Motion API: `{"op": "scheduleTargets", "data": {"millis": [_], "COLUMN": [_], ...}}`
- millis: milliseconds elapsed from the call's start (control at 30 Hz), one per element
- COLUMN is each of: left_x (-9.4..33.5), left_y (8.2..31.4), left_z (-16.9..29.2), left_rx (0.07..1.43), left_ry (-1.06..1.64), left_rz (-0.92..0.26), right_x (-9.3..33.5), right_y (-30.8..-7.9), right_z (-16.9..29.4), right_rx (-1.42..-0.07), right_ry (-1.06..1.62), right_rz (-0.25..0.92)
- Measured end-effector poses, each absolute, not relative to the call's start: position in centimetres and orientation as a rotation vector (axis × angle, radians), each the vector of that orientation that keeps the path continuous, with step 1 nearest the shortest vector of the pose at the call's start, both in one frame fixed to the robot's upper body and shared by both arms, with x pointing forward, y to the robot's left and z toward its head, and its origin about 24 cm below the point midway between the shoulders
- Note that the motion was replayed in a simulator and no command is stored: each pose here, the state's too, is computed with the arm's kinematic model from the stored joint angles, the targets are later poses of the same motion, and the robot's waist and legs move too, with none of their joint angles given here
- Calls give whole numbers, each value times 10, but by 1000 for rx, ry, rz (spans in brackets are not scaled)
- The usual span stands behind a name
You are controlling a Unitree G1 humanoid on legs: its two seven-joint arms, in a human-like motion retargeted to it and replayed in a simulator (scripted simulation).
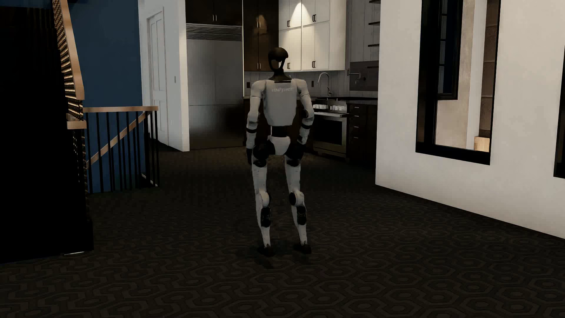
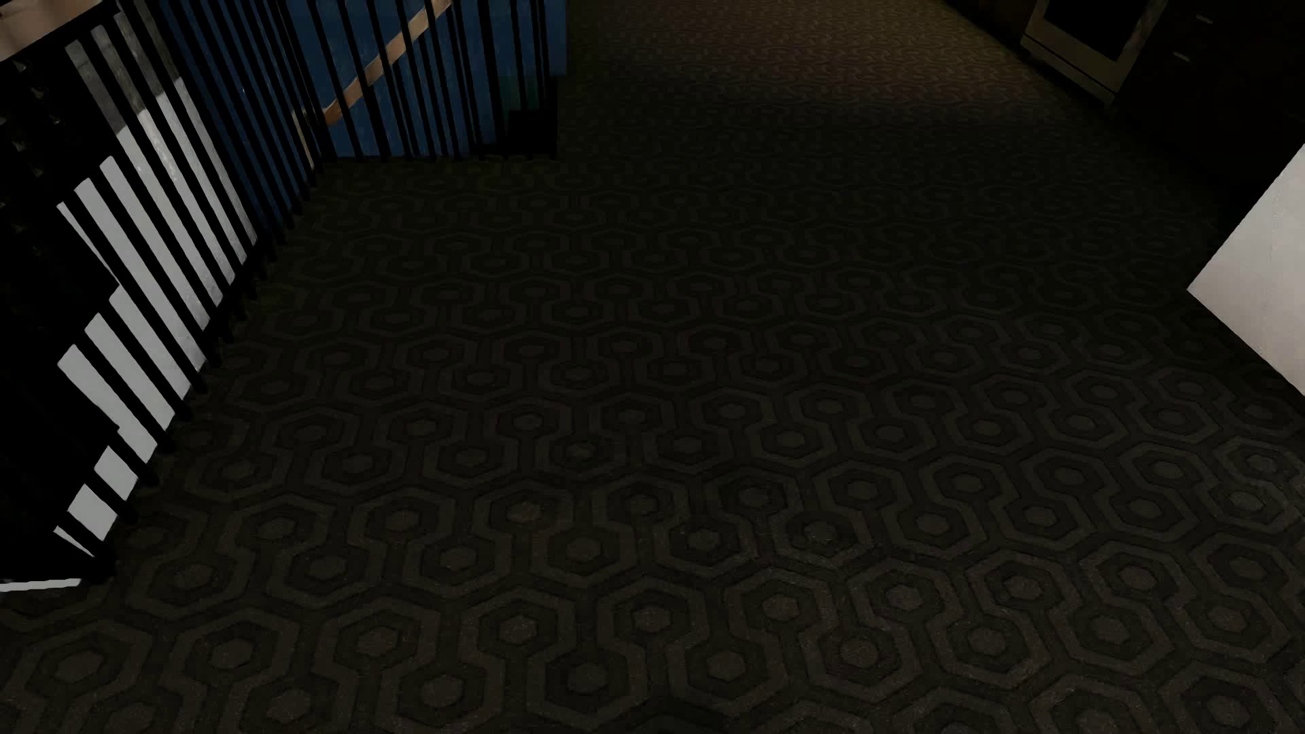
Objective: Advance
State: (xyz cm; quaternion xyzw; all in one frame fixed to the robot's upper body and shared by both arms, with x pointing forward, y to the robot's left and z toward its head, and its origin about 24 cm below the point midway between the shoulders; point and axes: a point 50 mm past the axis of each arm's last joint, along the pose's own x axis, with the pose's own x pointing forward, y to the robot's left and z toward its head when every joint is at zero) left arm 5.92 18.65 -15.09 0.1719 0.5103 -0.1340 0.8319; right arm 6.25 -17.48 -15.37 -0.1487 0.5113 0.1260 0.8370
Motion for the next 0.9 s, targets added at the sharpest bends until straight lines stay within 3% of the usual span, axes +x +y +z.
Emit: {"op": "scheduleTargets", "data": {"millis": [367, 500, 633, 767, 900], "left_x": [47, 41, 41, 70, 133], "left_y": [179, 186, 193, 195, 179], "left_z": [-153, -153, -153, -147, -117], "left_rx": [337, 329, 352, 356, 298], "left_ry": [1106, 1128, 1134, 1055, 794], "left_rz": [-292, -257, -255, -230, -199], "right_x": [50, 31, 39, 44, 13], "right_y": [-179, -188, -191, -187, -196], "right_z": [-153, -157, -152, -155, -158], "right_rx": [-290, -281, -274, -251, -235], "right_ry": [1103, 1171, 1127, 1132, 1227], "right_rz": [230, 187, 164, 149, 101]}}
